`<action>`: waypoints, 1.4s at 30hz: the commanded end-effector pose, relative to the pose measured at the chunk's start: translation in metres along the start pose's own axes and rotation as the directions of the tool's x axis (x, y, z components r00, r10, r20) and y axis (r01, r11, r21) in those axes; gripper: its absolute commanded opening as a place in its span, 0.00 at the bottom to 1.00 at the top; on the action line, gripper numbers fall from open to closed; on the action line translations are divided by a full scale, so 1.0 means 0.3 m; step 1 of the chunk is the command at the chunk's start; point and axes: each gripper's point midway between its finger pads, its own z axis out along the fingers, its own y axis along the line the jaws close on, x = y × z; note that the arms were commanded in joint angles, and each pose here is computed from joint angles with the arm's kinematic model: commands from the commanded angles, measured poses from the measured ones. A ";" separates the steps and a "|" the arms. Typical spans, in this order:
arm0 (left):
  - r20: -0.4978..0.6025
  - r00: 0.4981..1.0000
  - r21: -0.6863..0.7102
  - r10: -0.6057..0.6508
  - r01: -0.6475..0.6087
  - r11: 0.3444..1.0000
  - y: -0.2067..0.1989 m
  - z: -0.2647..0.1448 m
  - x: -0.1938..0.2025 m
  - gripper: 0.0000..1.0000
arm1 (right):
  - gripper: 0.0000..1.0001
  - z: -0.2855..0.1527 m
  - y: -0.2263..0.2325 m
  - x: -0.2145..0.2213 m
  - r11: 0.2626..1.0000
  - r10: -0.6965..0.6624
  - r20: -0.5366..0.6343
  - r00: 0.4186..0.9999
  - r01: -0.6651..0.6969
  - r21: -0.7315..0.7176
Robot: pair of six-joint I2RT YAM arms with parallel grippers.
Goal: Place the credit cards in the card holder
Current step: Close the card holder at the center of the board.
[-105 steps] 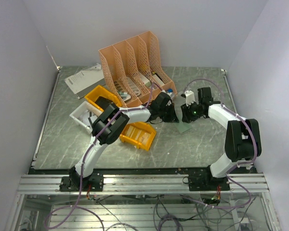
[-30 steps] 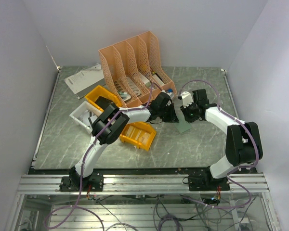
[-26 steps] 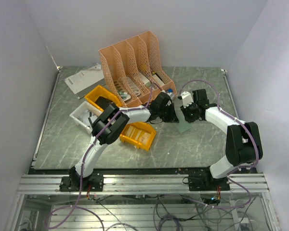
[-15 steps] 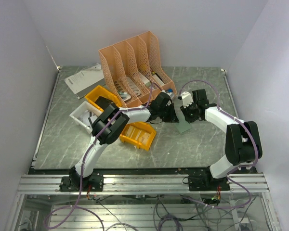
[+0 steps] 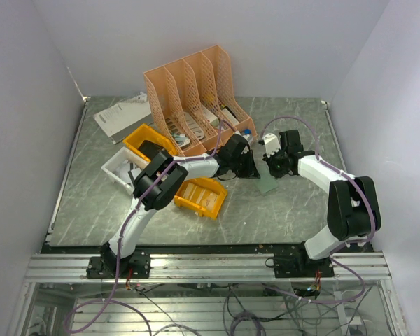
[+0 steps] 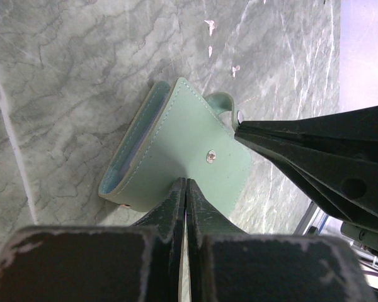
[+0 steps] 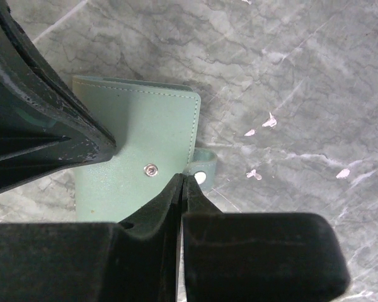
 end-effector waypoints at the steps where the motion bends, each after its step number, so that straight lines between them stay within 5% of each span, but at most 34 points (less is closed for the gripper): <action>1: -0.048 0.999 -0.023 -0.013 0.012 1.000 0.045 0.012 0.052 0.07 | 0.00 -0.030 -0.002 -0.048 0.999 0.028 0.069 0.997 -0.026 -0.027; 6: -0.049 0.999 -0.021 -0.011 0.010 1.000 0.043 0.013 0.052 0.07 | 0.00 -0.046 -0.005 -0.054 0.998 0.046 0.090 0.995 -0.042 -0.051; 9: -0.051 0.999 -0.018 -0.012 0.011 1.000 0.042 0.016 0.053 0.07 | 0.22 -0.060 -0.009 -0.055 0.999 0.021 0.097 0.995 -0.018 -0.039; 12: -0.050 0.999 -0.017 -0.010 0.010 1.000 0.041 0.016 0.050 0.07 | 0.32 -0.069 -0.012 -0.056 1.000 0.004 0.108 0.994 -0.002 -0.027; 25: -0.053 0.999 -0.017 -0.012 0.011 1.000 0.042 0.019 0.052 0.07 | 0.41 -0.015 0.007 -0.031 0.999 -0.040 0.041 0.998 0.041 -0.002; 33: -0.051 0.999 -0.013 -0.014 0.013 1.000 0.041 0.019 0.052 0.07 | 0.34 0.015 0.002 -0.011 0.998 -0.051 -0.001 0.999 0.051 0.031; 42: -0.052 0.999 -0.014 -0.013 0.012 1.000 0.041 0.017 0.055 0.07 | 0.04 -0.007 -0.002 -0.028 0.998 -0.055 0.022 0.998 0.054 0.045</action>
